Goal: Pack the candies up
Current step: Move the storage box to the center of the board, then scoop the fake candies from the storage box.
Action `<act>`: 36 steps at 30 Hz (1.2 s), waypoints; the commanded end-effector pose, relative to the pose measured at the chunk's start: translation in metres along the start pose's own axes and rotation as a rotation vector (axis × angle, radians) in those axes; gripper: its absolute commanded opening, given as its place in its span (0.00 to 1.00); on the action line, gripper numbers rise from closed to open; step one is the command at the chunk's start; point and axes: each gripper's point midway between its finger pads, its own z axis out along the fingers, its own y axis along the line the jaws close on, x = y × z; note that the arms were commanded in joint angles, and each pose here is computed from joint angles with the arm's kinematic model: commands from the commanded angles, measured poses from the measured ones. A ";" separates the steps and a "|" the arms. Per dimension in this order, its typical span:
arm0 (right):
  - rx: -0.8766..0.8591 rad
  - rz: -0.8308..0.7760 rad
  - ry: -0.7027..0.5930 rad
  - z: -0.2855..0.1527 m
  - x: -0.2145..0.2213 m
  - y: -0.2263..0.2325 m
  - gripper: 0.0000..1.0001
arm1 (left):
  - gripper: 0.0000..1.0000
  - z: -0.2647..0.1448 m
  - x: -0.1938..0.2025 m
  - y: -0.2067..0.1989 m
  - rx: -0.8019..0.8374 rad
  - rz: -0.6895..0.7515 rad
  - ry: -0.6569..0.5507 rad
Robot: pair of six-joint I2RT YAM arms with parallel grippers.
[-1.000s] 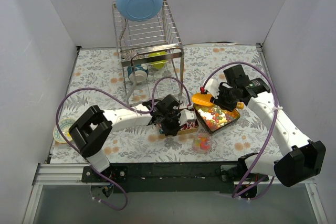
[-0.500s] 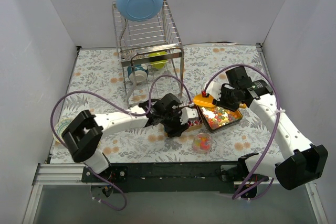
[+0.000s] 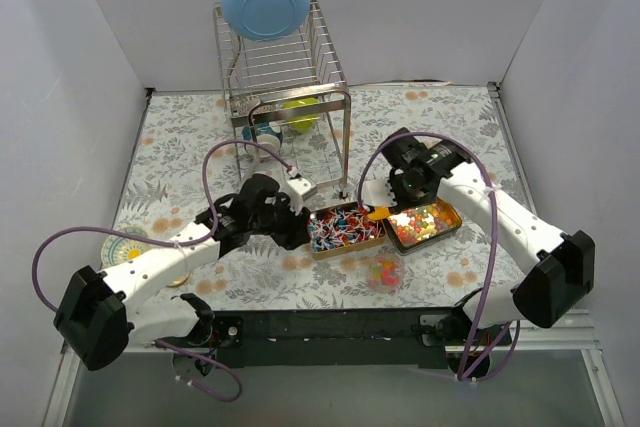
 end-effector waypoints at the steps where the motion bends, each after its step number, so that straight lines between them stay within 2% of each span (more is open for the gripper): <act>1: 0.016 -0.165 0.164 -0.012 0.002 -0.020 0.01 | 0.10 -0.006 0.015 0.029 -0.104 -0.382 0.003; 2: -0.001 -0.191 0.176 -0.012 -0.003 -0.020 0.01 | 0.00 -0.007 0.016 0.036 -0.118 -0.418 -0.005; 9: -0.019 -0.274 0.313 -0.007 -0.015 -0.033 0.01 | 0.00 0.000 0.046 0.044 -0.156 -0.622 -0.013; 10: -0.020 -0.289 0.344 -0.005 -0.015 -0.035 0.01 | 0.00 0.002 0.063 0.044 -0.165 -0.669 0.012; 13: -0.024 -0.320 0.408 -0.001 -0.018 -0.035 0.01 | 0.00 0.007 0.082 0.045 -0.170 -0.779 -0.005; 19: -0.032 -0.344 0.494 0.006 -0.026 -0.031 0.01 | 0.00 0.020 0.071 0.049 -0.128 -0.821 -0.108; 27: -0.096 -0.311 0.503 0.029 -0.034 -0.014 0.01 | 0.00 0.034 0.064 0.043 -0.042 -0.852 -0.130; 36: -0.184 -0.240 0.386 0.058 -0.052 0.014 0.01 | 0.00 0.035 0.070 0.033 0.019 -0.866 -0.145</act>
